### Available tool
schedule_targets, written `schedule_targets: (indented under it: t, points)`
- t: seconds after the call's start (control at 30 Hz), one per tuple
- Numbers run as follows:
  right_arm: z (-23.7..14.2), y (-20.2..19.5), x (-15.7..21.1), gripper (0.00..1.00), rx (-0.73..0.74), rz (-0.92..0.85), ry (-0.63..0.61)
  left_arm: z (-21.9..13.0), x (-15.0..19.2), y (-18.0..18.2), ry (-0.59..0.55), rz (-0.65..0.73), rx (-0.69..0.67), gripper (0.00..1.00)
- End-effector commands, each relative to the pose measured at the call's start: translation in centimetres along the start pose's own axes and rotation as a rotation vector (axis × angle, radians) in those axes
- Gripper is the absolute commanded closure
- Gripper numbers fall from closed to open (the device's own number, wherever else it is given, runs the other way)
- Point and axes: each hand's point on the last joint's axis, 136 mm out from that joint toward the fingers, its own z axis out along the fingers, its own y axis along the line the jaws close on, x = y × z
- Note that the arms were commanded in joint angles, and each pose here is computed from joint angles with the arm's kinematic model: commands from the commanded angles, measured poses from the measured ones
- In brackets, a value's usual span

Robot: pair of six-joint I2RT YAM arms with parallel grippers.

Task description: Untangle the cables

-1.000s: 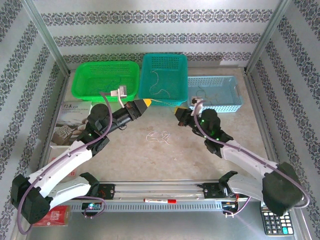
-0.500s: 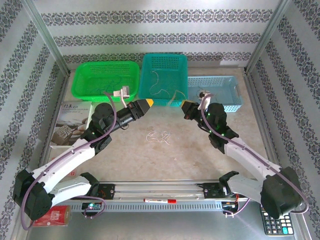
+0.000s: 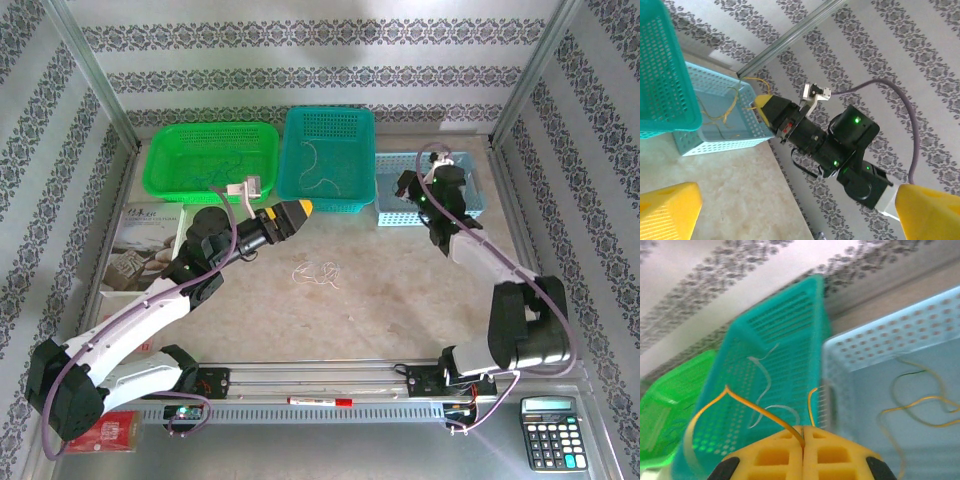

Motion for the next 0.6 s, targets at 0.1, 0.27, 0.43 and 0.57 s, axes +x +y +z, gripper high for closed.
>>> schedule_targets:
  t: [0.1,0.27,0.43,0.57]
  points:
    - [2.2,-5.0,-2.5,1.0,0.146,0.025,-0.018,-0.5,0.7,2.2,0.01,0.053,-0.083,0.0]
    - [3.6,-8.2,-2.9,0.65,0.221,0.045,0.028,-0.7,1.1,3.1,0.022,0.06,-0.117,0.0]
    - [3.3,-7.5,-3.2,0.48,0.178,0.044,0.049,-1.1,1.5,3.9,0.026,0.055,-0.142,0.0]
    - [1.8,-5.2,-3.2,0.48,0.104,0.057,0.04,-1.2,1.6,4.5,0.021,0.045,-0.16,0.0]
